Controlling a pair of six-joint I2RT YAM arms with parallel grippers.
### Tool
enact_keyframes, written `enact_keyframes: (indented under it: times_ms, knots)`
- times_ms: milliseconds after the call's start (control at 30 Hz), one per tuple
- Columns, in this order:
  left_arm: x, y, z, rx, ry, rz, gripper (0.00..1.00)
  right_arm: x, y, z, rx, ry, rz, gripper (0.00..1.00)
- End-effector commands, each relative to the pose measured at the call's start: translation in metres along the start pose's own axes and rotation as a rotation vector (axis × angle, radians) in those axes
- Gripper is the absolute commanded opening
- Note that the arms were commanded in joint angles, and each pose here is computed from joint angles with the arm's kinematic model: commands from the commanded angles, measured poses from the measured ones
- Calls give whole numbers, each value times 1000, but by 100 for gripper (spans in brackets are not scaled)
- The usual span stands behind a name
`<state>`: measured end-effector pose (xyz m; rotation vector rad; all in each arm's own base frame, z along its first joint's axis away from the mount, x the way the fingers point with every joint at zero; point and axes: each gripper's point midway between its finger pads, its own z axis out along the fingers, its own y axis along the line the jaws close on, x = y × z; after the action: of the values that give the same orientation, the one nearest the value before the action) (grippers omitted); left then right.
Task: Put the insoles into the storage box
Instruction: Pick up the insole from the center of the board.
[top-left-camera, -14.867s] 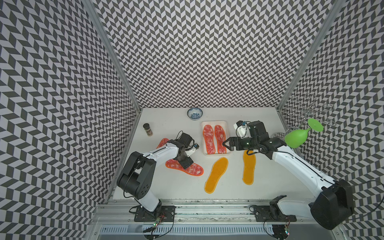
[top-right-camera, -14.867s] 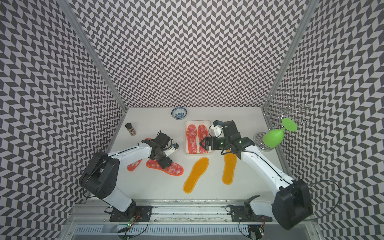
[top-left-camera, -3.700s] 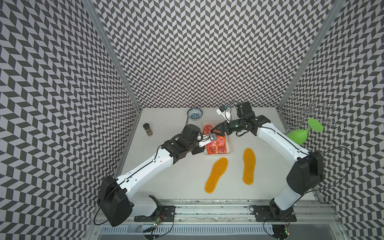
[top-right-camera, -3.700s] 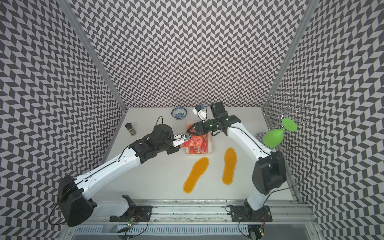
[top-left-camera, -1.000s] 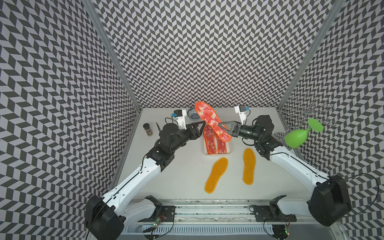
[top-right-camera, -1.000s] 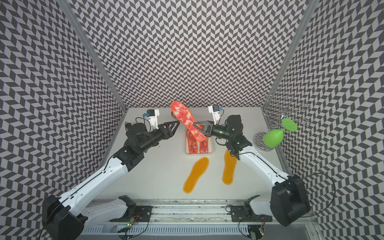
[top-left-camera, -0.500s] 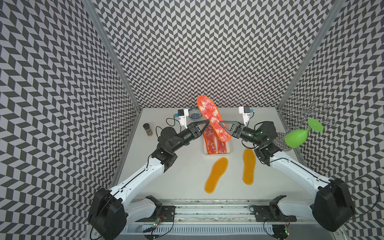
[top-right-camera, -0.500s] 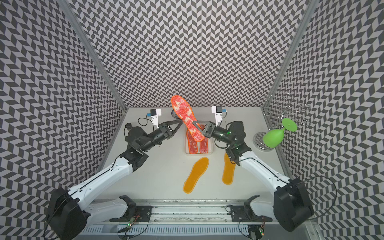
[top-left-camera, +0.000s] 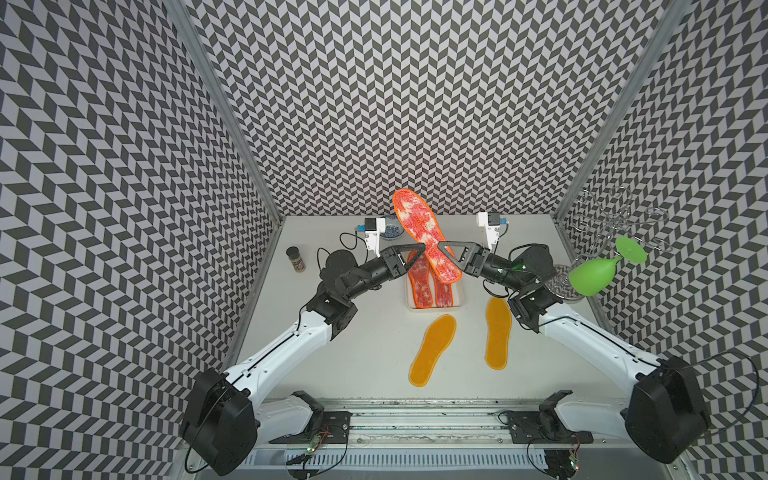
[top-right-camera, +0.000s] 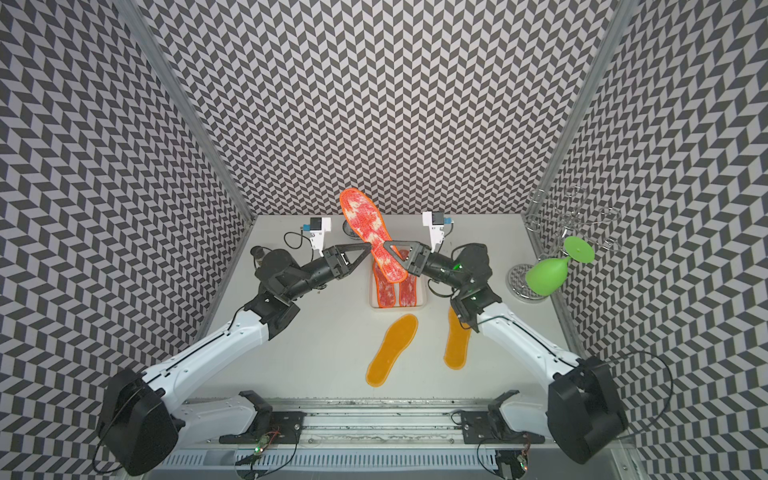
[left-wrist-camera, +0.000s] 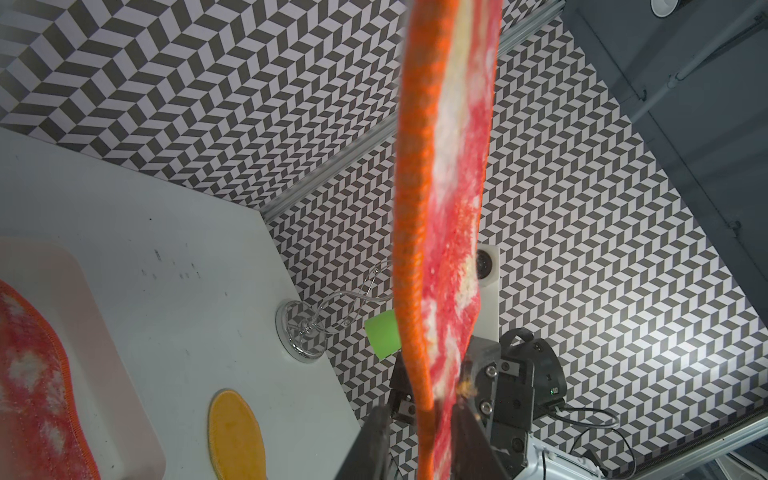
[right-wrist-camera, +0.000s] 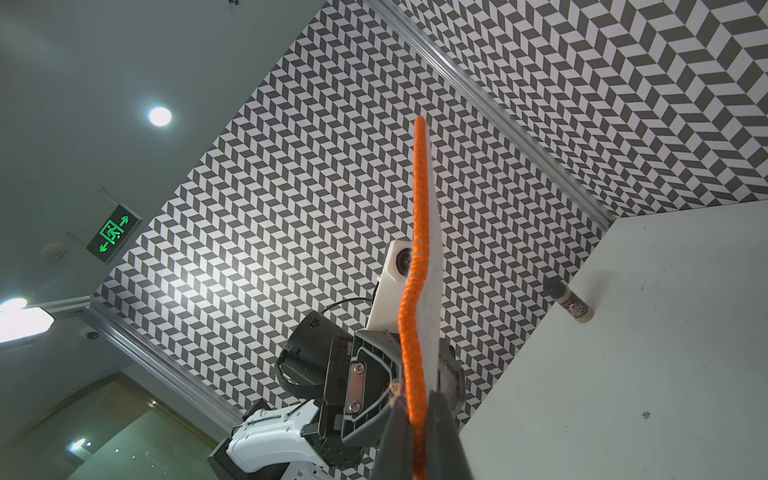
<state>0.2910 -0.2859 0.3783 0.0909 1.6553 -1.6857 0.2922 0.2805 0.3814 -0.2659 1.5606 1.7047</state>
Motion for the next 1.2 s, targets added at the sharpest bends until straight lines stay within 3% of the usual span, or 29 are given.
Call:
enact_keyframes:
  times_ms: [0, 200, 400, 467, 600, 667, 900, 1167]
  knots:
    - [-10, -22, 3, 59, 10, 63, 30, 2, 16, -3, -57, -3, -31, 0]
    - [-14, -21, 0, 55, 2, 70, 21, 4, 14, -3, -49, 2, -22, 0]
    - [-16, -17, -3, 36, 5, 72, 0, 4, 7, -4, -22, -9, -8, 0]
    - [-17, -16, -4, 25, 11, 81, 0, 6, 1, -6, 6, -11, -4, 1]
    - [-15, -1, -2, -62, 68, 132, 0, 2, -9, -11, 98, -27, -54, 33]
    - [-10, 16, -1, -135, 122, 178, 0, -6, -16, -17, 177, -52, -97, 42]
    - [23, 104, 4, -355, 394, 226, 0, -30, -61, -58, 508, -21, -209, 57]
    - [36, 169, 36, -376, 487, 142, 0, -35, -103, -100, 720, 44, -205, 65]
